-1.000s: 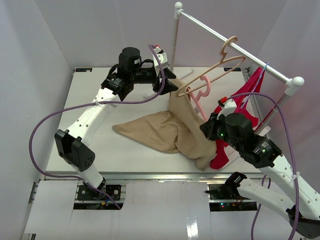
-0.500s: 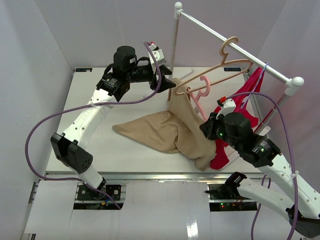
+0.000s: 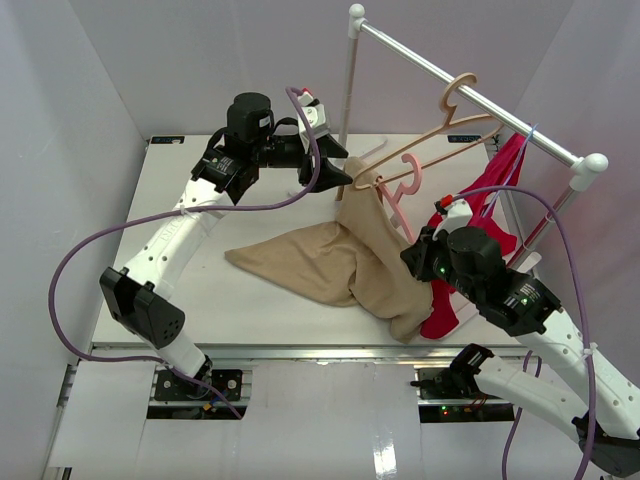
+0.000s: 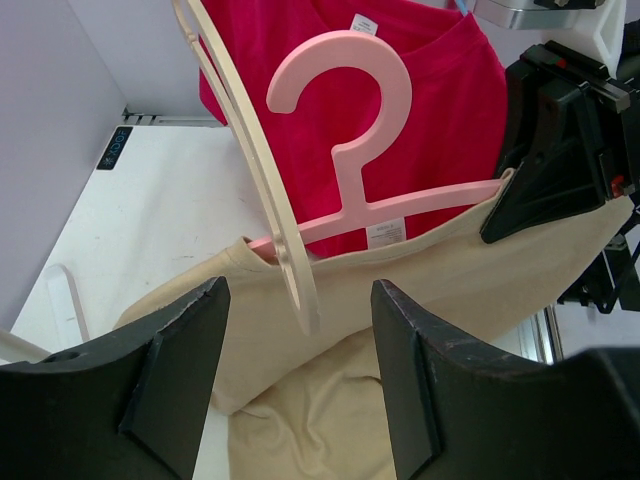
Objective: Place the t-shirt on the hanger
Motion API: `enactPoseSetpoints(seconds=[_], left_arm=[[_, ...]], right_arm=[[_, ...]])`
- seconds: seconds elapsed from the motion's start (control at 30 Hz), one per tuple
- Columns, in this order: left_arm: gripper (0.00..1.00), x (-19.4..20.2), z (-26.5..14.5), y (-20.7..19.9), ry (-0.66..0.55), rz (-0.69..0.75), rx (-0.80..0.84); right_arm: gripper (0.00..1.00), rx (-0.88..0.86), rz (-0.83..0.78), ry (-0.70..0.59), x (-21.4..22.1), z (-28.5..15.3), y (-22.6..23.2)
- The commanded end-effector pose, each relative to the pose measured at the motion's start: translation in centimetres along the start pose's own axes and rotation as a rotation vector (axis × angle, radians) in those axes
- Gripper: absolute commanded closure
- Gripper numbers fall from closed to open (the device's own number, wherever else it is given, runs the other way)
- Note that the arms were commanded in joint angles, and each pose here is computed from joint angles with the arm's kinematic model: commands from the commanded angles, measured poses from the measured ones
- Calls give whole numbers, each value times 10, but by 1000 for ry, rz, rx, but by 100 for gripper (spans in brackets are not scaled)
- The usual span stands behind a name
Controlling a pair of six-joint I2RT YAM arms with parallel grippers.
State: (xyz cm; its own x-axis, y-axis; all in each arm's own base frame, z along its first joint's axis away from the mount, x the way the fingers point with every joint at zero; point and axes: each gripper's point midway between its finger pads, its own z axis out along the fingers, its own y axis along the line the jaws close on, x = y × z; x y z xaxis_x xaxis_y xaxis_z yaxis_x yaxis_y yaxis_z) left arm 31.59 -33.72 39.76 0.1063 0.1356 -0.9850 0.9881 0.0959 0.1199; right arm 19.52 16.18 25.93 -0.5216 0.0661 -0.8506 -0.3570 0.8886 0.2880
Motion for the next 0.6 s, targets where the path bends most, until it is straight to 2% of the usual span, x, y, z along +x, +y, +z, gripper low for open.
enactPoseSetpoints(seconds=[0.0, 0.33, 0.57], left_arm=[[30, -16, -2, -6, -29, 29, 42], [34, 4, 24, 9, -3, 0, 5], [47, 12, 35, 14, 14, -28, -27]], right_arm=[[92, -41, 6, -97, -24, -4, 10], [92, -33, 7, -99, -25, 0, 9], [92, -8, 16, -109, -30, 2, 7]])
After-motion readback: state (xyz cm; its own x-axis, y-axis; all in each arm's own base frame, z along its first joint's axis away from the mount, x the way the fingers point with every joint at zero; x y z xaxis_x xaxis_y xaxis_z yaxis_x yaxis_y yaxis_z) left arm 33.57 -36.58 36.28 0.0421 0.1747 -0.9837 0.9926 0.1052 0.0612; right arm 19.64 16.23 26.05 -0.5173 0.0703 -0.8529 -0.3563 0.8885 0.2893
